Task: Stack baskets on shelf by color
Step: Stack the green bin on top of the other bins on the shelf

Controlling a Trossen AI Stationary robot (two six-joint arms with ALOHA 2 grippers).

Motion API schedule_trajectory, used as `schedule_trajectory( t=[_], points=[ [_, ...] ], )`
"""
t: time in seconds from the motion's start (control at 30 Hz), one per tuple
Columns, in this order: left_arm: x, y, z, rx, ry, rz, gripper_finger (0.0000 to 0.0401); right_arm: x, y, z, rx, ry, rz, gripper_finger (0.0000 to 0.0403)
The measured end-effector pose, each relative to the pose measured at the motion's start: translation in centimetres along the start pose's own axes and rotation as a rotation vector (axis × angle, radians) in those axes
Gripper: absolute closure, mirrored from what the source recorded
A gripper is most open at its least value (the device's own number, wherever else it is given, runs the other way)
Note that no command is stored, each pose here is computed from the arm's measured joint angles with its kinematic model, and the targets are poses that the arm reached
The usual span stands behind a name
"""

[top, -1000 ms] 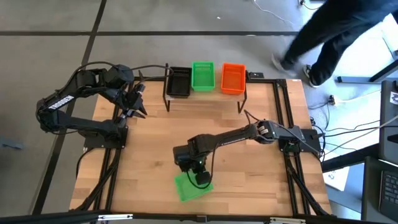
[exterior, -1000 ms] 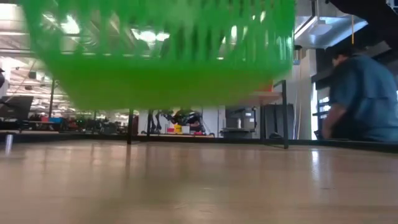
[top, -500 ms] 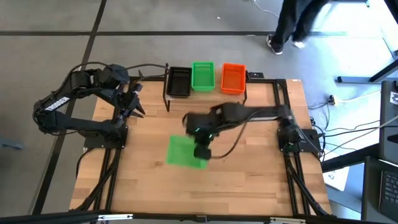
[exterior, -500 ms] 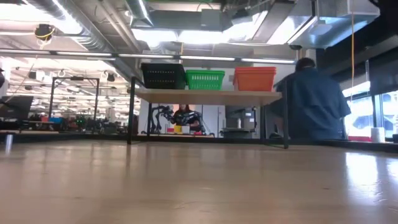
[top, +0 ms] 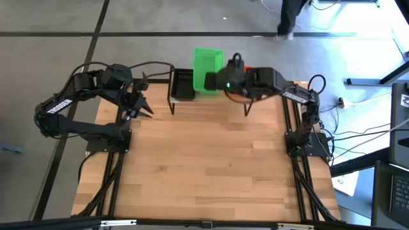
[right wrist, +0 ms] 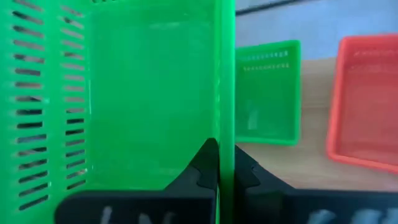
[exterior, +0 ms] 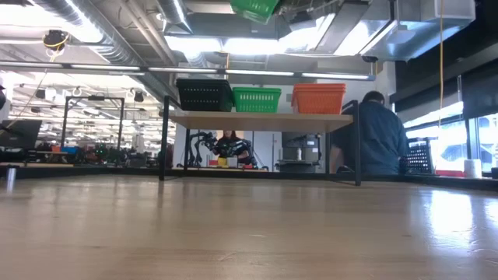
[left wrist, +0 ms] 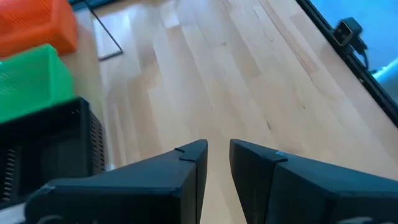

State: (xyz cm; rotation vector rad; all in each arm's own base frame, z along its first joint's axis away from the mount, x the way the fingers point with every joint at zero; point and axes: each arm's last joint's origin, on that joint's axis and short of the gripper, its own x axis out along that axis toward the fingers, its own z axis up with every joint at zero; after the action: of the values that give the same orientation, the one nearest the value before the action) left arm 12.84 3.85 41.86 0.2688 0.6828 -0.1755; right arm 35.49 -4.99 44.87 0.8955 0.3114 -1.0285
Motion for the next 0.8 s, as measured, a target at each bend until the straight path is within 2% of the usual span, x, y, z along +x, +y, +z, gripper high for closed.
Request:
schedule_trajectory(
  t=[0.07, 0.17, 0.43, 0.63, 0.8],
  points=[
    [0.0, 0.2, 0.2, 0.012, -0.022, 0.029, 0.0341, 1.1, -0.1, 1.0, 0.051, 0.039, 0.023, 0.0403],
    [-0.1, 0.6, 0.6, 0.034, -0.037, 0.098, 0.0341, 3.1, -0.5, 1.9, 0.057, 0.101, 0.012, 0.0403],
    [-0.4, 2.3, 1.9, 0.003, -0.104, 0.361, 0.0341, 7.0, -2.4, 4.1, 0.11, 0.147, -0.089, 0.0403],
    [-0.4, 2.4, 1.8, -0.002, -0.098, 0.376, 0.0341, 9.9, -3.8, 5.0, 0.123, 0.199, -0.176, 0.0403],
    [-0.4, 2.4, 1.8, -0.002, -0.098, 0.376, 0.0341, 12.3, -4.7, 5.4, 0.126, 0.263, -0.205, 0.0403]
  ],
)
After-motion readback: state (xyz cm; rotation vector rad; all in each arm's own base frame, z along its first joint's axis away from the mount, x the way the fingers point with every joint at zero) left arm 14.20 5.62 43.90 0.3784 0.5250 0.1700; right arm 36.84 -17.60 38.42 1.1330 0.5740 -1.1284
